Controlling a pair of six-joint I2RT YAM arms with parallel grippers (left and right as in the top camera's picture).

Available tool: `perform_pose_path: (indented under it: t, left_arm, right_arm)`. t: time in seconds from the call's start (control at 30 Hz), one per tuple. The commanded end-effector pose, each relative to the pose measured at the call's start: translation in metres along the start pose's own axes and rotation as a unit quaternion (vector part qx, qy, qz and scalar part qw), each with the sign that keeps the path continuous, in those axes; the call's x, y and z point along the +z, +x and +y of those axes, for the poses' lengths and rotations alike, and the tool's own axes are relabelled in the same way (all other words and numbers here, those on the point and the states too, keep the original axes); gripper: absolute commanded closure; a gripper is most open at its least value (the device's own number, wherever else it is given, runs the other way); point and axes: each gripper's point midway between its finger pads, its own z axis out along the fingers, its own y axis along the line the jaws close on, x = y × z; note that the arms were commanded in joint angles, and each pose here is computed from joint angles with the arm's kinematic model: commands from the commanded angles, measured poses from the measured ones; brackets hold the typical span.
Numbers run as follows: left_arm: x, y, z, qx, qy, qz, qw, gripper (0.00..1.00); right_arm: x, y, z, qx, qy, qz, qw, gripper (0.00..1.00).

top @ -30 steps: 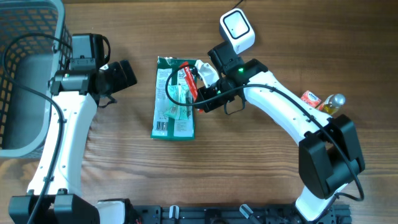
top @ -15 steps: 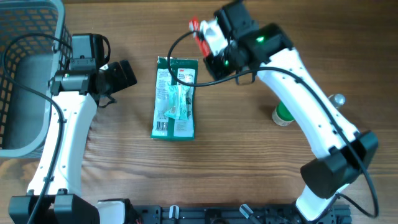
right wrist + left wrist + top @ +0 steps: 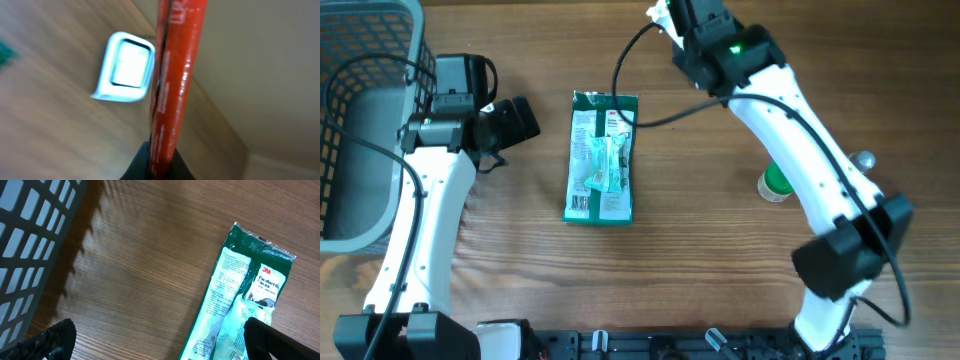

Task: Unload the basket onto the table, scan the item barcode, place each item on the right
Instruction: 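Raise the red sausage stick up to the scanner window with the right gripper, then carry the sausage stick right toward the green-lid jar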

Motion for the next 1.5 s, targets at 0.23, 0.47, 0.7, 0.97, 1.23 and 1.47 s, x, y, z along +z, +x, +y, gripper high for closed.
perform_pose_path:
  t: [0.23,0.47,0.7,0.97,1.23,1.47]
  left_arm:
    - [0.004,0.001,0.004,0.004,-0.009,0.003,1.0,0.0]
    - [0.004,0.001,0.004,0.004,-0.009,0.003,1.0,0.0]
    - [0.004,0.001,0.004,0.004,-0.009,0.003,1.0,0.0]
    - [0.004,0.001,0.004,0.004,-0.009,0.003,1.0,0.0]
    - [0.004,0.001,0.004,0.004,-0.009,0.003,1.0,0.0]
    - [0.004,0.001,0.004,0.004,-0.009,0.003,1.0,0.0]
  right_arm:
    - [0.1,0.048,0.003,-0.07,0.066,0.131,0.987,0.96]
    - [0.142,0.068,0.025,-0.096,0.06,0.169,0.979,0.96]
    - [0.158,0.085,0.033,-0.135,0.079,0.212,0.965,0.96]
    - [0.159,0.093,0.041,-0.155,0.061,0.224,0.96,0.96]
    - [0.156,0.096,0.05,-0.169,0.042,0.228,0.958,0.96]
    - [0.142,0.084,0.042,-0.134,0.057,0.211,0.967,0.96]
